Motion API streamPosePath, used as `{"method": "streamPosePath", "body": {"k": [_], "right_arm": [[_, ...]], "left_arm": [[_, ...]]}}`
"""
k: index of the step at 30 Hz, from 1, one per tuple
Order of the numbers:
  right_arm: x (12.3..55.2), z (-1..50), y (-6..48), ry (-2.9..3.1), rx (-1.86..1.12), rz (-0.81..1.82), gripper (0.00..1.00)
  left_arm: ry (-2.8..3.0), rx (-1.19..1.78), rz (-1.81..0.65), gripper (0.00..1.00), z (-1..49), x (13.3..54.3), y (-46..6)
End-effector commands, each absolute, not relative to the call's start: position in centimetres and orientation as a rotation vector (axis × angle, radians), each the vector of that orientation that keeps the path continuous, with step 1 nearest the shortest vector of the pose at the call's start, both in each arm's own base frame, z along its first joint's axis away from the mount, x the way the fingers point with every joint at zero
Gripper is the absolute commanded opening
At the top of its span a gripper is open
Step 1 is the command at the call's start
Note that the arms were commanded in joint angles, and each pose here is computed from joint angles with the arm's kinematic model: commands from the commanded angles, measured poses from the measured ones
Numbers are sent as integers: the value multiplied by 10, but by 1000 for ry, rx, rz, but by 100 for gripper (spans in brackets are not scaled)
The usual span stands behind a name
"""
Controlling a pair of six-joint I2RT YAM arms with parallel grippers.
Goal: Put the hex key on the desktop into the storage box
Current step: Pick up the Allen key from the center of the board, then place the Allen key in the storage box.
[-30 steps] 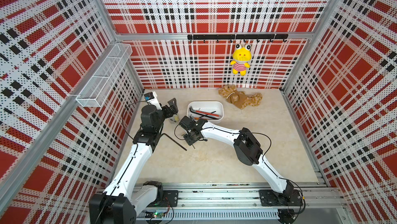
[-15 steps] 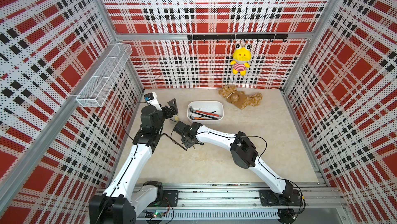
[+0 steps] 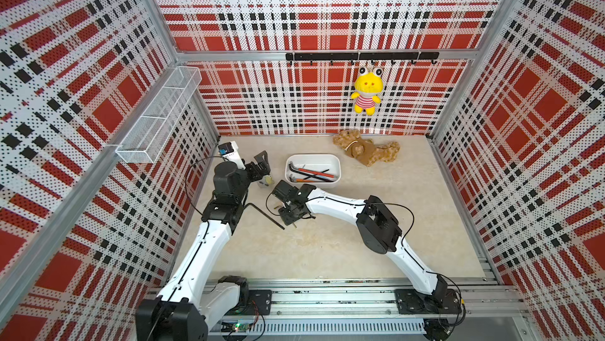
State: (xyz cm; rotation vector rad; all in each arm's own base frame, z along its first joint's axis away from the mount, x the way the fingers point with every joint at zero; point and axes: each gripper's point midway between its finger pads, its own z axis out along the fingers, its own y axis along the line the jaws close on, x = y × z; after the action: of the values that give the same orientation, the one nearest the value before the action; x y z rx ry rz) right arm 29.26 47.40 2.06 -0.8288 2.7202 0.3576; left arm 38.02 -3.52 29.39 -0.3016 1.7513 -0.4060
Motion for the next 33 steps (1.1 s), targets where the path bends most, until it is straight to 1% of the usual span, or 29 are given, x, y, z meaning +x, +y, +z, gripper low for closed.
{"method": "streamPosePath", "body": {"k": [1, 7, 10, 13, 16, 20, 24, 29, 33], "right_arm": [[268, -19, 423, 2899, -882, 144, 0], [301, 30, 413, 2713, -898, 132, 0], [315, 56, 408, 2614, -924, 174, 0], [318, 83, 406, 2455, -1063, 215, 0], [318, 102, 394, 2316, -1208, 176, 0], [329, 136, 379, 2193, -1293, 206, 0], [354, 167, 371, 2066, -1318, 182, 0], [410, 174, 364, 1988, -1316, 101, 0], [443, 159, 369, 1983, -1332, 50, 0]], "left_arm": [[1726, -297, -411, 99, 299, 378, -33], [1719, -298, -410, 99, 301, 377, -32], [1716, -297, -411, 99, 303, 377, -31], [1713, -300, -407, 99, 304, 377, -30], [1716, -300, -403, 99, 303, 378, -29], [1719, -299, -409, 99, 303, 378, -29], [1716, -295, -419, 99, 305, 380, -31], [1708, -293, -423, 99, 309, 380, -31], [1703, -293, -416, 99, 311, 377, -30]]}}
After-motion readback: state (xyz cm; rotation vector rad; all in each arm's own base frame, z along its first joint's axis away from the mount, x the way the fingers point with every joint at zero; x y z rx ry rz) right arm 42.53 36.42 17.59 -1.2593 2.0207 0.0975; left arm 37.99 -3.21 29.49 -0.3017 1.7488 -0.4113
